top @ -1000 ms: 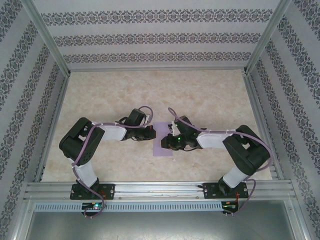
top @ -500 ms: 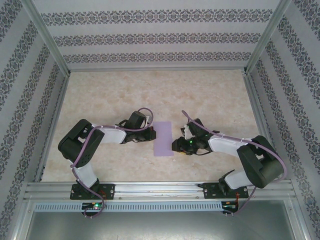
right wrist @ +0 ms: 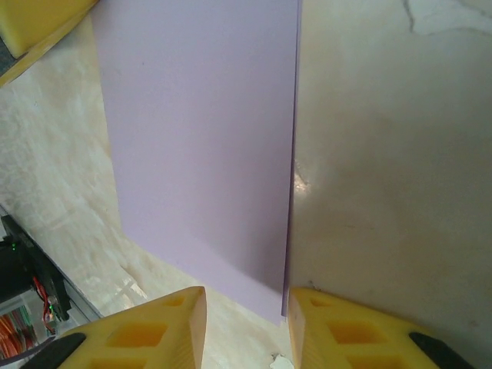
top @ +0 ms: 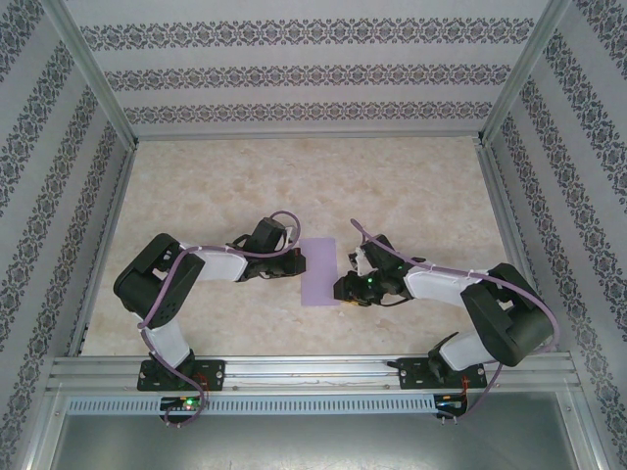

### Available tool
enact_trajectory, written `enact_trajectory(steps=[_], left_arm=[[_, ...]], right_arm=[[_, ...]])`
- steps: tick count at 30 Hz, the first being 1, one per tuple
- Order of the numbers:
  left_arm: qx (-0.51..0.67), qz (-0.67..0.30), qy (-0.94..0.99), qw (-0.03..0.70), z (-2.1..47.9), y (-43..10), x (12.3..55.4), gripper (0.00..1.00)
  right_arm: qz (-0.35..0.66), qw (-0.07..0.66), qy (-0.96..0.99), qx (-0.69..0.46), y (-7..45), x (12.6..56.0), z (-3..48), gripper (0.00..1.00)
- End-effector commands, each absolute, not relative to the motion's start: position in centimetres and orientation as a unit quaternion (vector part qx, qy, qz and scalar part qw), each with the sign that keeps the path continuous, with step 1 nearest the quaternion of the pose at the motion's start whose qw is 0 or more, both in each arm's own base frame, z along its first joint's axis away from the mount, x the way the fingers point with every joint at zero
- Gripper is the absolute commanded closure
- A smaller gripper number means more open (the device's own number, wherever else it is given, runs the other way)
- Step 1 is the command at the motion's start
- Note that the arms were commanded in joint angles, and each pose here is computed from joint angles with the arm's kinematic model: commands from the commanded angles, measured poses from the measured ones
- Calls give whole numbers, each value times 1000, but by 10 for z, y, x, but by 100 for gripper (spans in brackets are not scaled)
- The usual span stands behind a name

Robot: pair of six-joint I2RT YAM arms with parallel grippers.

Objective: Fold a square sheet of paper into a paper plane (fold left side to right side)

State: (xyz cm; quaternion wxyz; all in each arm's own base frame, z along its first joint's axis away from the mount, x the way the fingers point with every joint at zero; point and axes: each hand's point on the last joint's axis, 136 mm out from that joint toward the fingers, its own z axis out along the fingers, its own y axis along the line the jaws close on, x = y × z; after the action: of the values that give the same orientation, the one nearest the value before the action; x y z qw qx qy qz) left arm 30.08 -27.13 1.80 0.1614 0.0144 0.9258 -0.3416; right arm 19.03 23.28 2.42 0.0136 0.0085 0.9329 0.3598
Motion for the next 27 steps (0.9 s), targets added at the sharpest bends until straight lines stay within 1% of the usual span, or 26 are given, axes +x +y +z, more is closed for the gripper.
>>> enact_trajectory(steps=[1,15,27], left_arm=[[2,-286,954,91,-21,-252,262,100],[2,-287,954,90,-23,-253,263,100],[3,-290,953,90,-22,-255,262,100]], right_arm=[[361,13,933,10,233,189,27,67],[358,-2,934,19,237,190,18,67],[390,4,921,19,252,197,30,65]])
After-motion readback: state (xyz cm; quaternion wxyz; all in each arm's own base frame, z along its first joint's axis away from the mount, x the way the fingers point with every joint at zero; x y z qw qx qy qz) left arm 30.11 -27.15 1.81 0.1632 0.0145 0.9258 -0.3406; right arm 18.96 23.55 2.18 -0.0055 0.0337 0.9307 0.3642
